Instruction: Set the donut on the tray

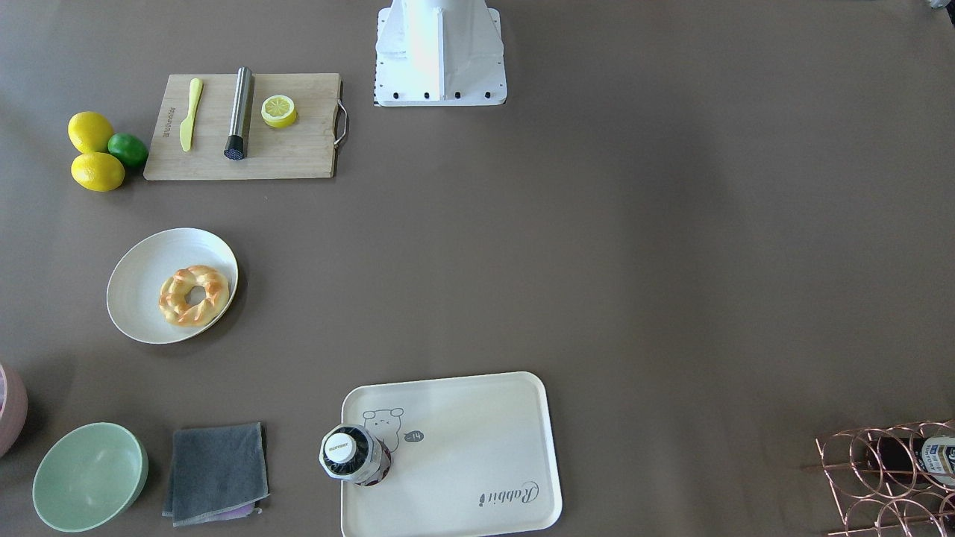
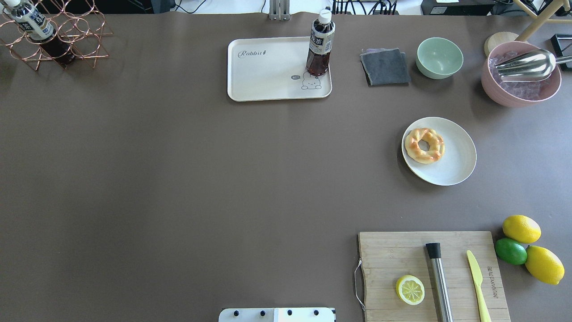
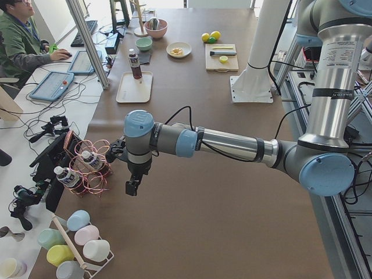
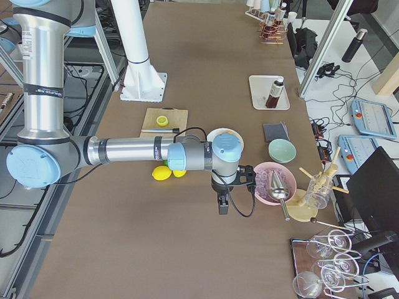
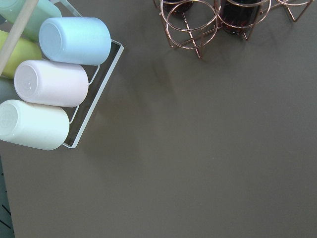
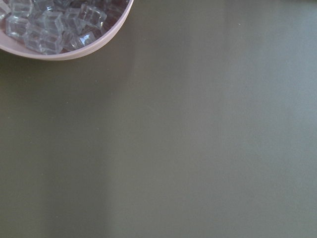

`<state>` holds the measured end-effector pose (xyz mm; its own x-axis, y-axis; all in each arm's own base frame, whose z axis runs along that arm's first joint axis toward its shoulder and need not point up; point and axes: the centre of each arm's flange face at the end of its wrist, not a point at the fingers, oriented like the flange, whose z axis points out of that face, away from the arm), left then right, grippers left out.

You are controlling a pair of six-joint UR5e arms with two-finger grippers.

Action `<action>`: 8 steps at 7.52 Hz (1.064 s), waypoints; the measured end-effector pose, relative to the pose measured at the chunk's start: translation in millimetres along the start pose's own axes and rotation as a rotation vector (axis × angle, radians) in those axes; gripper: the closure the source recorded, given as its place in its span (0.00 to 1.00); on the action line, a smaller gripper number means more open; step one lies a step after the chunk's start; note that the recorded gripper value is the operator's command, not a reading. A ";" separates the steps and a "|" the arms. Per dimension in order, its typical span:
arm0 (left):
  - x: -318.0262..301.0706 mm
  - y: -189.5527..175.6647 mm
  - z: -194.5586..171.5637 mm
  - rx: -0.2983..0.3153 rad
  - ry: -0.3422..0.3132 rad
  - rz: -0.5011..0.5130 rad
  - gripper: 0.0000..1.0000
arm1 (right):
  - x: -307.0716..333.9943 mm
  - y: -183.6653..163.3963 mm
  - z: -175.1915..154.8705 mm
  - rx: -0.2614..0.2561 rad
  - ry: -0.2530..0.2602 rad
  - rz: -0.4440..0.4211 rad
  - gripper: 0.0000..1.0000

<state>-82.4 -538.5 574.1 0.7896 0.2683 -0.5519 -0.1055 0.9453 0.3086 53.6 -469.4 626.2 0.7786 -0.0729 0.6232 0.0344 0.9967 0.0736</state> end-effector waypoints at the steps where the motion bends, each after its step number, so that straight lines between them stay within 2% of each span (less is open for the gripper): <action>1: -0.5 0.9 1.2 -0.005 0.002 -0.005 0.02 | -1.0 -1.6 -1.3 0.003 0.000 -0.001 0.00; 3: -3.9 3.4 9.7 -0.037 0.009 -0.028 0.02 | -2.1 -2.6 -1.3 0.003 -0.011 0.001 0.00; 4: -4.8 3.8 12.5 -0.051 0.019 -0.037 0.02 | -3.7 -1.6 -1.0 0.003 -0.040 0.002 0.00; 6: -2.7 3.7 10.6 -0.036 0.093 -0.068 0.02 | -3.5 2.2 -1.3 0.019 -0.088 -0.002 0.00; 8: 0.6 1.2 6.1 -0.024 0.115 -0.143 0.02 | 2.3 16.4 7.3 0.048 -0.108 -0.022 0.00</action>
<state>-78.3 -538.3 578.9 0.7231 0.1490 -0.6745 -0.0127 0.9792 0.2026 51.4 -453.5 634.5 0.7061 -0.1006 0.7009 0.0187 0.9922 0.1236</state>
